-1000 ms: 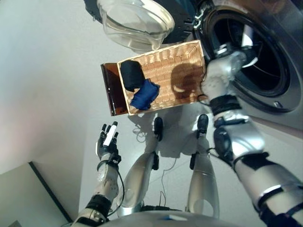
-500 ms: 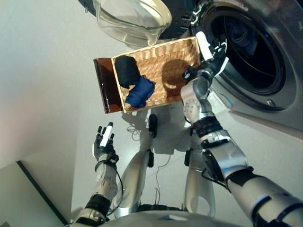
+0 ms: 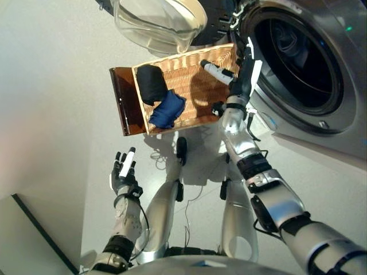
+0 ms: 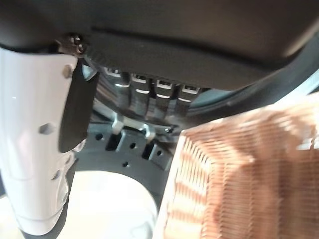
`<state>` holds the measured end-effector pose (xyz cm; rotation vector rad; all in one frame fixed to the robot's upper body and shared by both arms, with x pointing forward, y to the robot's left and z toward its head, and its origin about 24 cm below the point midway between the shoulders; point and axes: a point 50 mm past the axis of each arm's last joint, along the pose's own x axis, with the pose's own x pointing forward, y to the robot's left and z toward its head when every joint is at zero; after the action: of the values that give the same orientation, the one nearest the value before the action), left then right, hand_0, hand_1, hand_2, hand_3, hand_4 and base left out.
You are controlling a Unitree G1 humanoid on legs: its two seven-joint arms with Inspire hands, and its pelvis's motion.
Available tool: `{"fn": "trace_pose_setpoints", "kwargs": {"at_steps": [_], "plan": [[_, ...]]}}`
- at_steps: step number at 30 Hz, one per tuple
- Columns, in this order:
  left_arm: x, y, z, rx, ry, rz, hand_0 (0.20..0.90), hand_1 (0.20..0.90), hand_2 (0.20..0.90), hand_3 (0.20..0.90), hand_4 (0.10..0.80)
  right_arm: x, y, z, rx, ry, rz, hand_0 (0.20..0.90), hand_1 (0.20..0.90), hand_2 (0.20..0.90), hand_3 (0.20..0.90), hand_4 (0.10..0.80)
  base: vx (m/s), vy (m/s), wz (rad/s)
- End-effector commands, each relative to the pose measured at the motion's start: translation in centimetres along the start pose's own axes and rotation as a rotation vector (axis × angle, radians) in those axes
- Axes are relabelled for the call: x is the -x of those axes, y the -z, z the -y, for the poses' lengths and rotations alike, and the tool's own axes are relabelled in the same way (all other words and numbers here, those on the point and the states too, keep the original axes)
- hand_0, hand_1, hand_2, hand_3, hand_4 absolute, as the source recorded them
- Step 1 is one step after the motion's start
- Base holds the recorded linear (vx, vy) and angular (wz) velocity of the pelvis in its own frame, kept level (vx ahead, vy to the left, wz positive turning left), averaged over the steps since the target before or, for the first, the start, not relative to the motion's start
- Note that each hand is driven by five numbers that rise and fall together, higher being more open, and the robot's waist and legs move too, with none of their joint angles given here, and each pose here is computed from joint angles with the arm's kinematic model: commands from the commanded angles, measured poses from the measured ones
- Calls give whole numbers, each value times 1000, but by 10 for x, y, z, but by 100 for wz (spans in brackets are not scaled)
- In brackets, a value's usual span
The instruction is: Pick up the clothes and place them into the washing machine
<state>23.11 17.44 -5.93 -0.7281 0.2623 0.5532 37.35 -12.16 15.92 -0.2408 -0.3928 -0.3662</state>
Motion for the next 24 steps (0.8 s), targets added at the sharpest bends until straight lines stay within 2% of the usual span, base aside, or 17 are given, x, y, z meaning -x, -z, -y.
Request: {"fn": "trace_pose_setpoints", "kwargs": {"at_steps": [1,13,24], "plan": [[-3,-37,-12,-5,-12,188,900,900,900,900,800,-4,-53,-13,33,-64,297,900,900,900,900,800,0,0,0],[-6,-38,-11,0,22,189,900,900,900,900,800,-14,-39,-19,469,-234,388,900,900,900,900,800,0,0,0],[-7,-40,-9,-8,68,197,900,900,900,900,800,-7,-30,-35,794,-425,526,900,900,900,900,800,0,0,0]]}}
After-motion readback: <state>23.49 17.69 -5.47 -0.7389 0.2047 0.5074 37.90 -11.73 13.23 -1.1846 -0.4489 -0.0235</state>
